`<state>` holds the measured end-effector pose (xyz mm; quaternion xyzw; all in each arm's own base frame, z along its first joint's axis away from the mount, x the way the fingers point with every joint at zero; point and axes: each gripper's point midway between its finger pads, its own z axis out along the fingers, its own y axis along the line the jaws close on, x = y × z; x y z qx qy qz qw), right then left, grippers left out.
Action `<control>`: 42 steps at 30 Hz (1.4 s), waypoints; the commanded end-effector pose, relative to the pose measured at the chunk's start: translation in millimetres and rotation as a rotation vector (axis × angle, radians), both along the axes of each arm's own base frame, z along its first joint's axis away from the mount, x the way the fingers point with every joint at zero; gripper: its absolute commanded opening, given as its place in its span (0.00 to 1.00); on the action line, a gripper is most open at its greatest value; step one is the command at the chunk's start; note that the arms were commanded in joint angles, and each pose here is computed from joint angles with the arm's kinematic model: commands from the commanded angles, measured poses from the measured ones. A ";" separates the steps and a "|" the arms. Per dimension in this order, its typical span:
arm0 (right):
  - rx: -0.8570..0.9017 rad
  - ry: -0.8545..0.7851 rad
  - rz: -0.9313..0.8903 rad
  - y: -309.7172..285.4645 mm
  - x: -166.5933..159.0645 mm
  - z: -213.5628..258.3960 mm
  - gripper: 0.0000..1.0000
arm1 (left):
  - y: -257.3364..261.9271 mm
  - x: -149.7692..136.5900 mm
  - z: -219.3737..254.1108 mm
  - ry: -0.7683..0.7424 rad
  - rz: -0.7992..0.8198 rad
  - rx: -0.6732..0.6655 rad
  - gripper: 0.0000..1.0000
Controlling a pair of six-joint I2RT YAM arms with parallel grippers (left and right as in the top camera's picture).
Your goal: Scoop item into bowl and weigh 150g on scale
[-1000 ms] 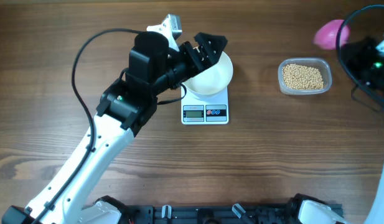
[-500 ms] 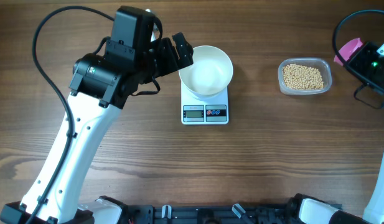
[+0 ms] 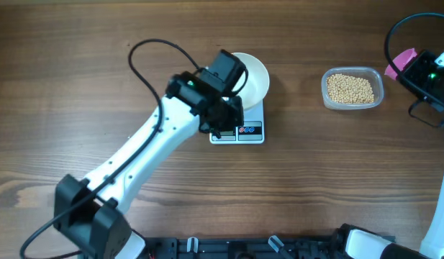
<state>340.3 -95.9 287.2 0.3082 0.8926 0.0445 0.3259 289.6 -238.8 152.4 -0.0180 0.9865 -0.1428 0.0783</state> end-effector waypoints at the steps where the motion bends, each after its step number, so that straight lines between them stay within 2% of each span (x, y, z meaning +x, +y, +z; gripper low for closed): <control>1: -0.019 0.020 0.001 -3.6 1.2 -4.7 0.04 | 1.1 -10.7 -22.7 0.051 -0.066 0.011 0.04; 4: -0.030 0.017 0.014 -4.3 3.5 -4.7 0.04 | -10.5 -9.3 -18.3 0.010 -0.197 -0.038 0.04; 9: -0.029 0.041 0.022 -4.4 3.8 -11.7 0.04 | 18.4 -3.7 18.0 -0.022 -0.123 -0.120 0.04; 13: -0.017 0.073 0.022 -3.1 -0.1 -23.0 0.04 | 65.8 -8.4 84.4 -0.219 -0.095 -0.160 0.04; 16: -0.017 0.075 0.022 -3.1 -0.4 -23.3 0.04 | 84.2 -26.8 110.4 -0.325 -0.082 -0.186 0.04; 19: -0.023 0.057 0.022 -4.2 3.2 -20.7 0.04 | 87.7 -35.7 91.1 -0.355 -0.060 -0.208 0.04; 22: -0.031 0.039 0.025 -5.1 6.8 -18.0 0.04 | 77.1 -21.6 57.4 -0.376 -0.016 -0.261 0.04; 26: -0.074 0.036 0.127 -0.4 9.7 -16.6 0.04 | 34.4 -10.6 16.8 -0.391 -0.109 -0.335 0.04; 30: -0.083 0.047 0.144 0.1 8.0 -17.9 0.04 | 8.0 -0.1 -13.9 -0.395 -0.153 -0.263 0.04; 35: -0.088 0.034 0.143 -0.8 10.5 -15.9 0.04 | -24.3 -3.8 -44.4 -0.396 -0.231 -0.205 0.04; 38: -0.091 0.029 0.143 -1.2 11.6 -15.0 0.04 | -24.0 4.7 -56.2 -0.433 -0.212 -0.129 0.04; 42: -0.096 0.015 0.142 -2.1 14.5 -12.8 0.04 | -22.2 4.4 -72.4 -0.408 -0.228 -0.091 0.04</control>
